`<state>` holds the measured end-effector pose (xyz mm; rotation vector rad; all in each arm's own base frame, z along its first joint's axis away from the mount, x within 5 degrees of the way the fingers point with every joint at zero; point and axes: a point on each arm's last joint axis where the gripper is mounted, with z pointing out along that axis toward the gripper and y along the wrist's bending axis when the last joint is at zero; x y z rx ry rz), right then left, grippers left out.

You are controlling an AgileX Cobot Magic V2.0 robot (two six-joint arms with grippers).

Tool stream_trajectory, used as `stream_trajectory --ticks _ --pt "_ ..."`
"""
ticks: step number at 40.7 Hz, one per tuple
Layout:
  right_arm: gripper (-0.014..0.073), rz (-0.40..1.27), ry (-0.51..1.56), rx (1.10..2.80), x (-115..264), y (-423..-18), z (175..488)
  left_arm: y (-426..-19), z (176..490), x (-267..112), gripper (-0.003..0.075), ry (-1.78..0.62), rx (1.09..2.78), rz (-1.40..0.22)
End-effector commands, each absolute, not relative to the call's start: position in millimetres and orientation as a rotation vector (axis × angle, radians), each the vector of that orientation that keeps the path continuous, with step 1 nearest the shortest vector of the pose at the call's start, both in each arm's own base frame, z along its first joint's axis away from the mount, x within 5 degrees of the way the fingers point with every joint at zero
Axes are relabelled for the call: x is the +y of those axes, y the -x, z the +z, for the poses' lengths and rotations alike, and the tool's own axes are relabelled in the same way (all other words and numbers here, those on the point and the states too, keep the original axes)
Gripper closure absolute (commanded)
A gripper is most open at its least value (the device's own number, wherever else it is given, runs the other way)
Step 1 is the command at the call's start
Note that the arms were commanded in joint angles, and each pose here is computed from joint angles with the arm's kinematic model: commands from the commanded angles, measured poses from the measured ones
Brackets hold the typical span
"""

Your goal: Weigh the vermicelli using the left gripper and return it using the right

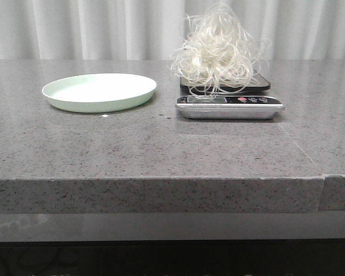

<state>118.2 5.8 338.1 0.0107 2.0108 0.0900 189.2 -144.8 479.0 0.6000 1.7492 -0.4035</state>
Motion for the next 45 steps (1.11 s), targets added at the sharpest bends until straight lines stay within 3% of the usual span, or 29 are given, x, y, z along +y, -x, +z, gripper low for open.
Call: stream_trajectory --ticks 1,14,21,36,45 --pt "0.0018 0.077 -0.011 1.931 4.7 -121.6 350.3 -165.1 481.7 -128.3 0.0263 -0.546 1.631 -0.466" --pt "0.0018 0.078 -0.008 1.957 5.1 -122.8 339.6 -114.8 415.9 -88.6 0.0263 -0.555 1.632 -0.469" --pt "0.0018 0.104 0.094 1.957 14.1 -124.8 340.0 -92.8 389.7 -70.8 0.0263 -0.555 1.630 -0.469" --pt "0.0018 0.241 0.337 2.033 60.8 -176.8 363.9 -78.9 384.2 -59.5 0.0263 -0.542 1.597 -0.477" --pt "0.0018 0.277 0.405 2.044 95.2 -232.0 382.8 -78.9 384.2 -59.5 0.0263 -0.542 1.597 -0.477"
